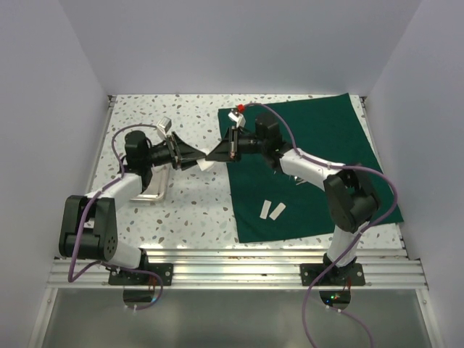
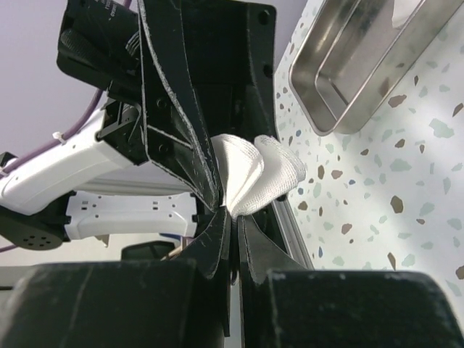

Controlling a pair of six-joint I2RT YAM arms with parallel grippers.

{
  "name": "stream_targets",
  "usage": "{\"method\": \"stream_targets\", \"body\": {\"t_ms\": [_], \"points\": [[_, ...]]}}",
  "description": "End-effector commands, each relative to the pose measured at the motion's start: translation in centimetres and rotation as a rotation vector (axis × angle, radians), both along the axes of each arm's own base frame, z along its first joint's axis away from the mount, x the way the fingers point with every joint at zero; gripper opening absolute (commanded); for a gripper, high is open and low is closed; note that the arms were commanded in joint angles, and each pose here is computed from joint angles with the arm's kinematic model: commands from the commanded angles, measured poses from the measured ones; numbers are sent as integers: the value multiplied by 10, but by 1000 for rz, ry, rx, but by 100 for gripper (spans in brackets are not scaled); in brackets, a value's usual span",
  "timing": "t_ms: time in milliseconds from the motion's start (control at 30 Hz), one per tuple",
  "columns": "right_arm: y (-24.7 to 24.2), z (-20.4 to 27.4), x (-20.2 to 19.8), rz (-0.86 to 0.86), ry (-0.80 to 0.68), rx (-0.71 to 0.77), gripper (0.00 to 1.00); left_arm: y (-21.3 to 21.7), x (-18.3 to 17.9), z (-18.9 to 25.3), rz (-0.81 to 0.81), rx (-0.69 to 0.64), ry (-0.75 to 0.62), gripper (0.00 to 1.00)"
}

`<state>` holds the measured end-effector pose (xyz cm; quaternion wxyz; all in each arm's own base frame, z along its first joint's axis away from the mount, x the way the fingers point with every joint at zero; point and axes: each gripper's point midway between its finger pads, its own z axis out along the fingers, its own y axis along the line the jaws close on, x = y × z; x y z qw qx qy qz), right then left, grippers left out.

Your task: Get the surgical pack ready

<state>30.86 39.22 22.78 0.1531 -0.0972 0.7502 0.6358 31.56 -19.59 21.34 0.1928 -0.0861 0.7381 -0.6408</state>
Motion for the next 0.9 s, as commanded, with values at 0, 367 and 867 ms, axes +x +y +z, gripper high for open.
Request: {"method": "stream_targets", "body": {"t_ms": [0, 367, 867], "points": [[1, 16, -6, 30, -42, 47, 0, -1, -5, 11, -19, -37, -51, 37], [-2, -12, 6, 8, -25, -113, 46, 19, 4, 4, 31, -9, -63, 0], [-78, -64, 17, -82, 33, -432, 63, 161, 57, -97, 307, 629, 100, 0]]}}
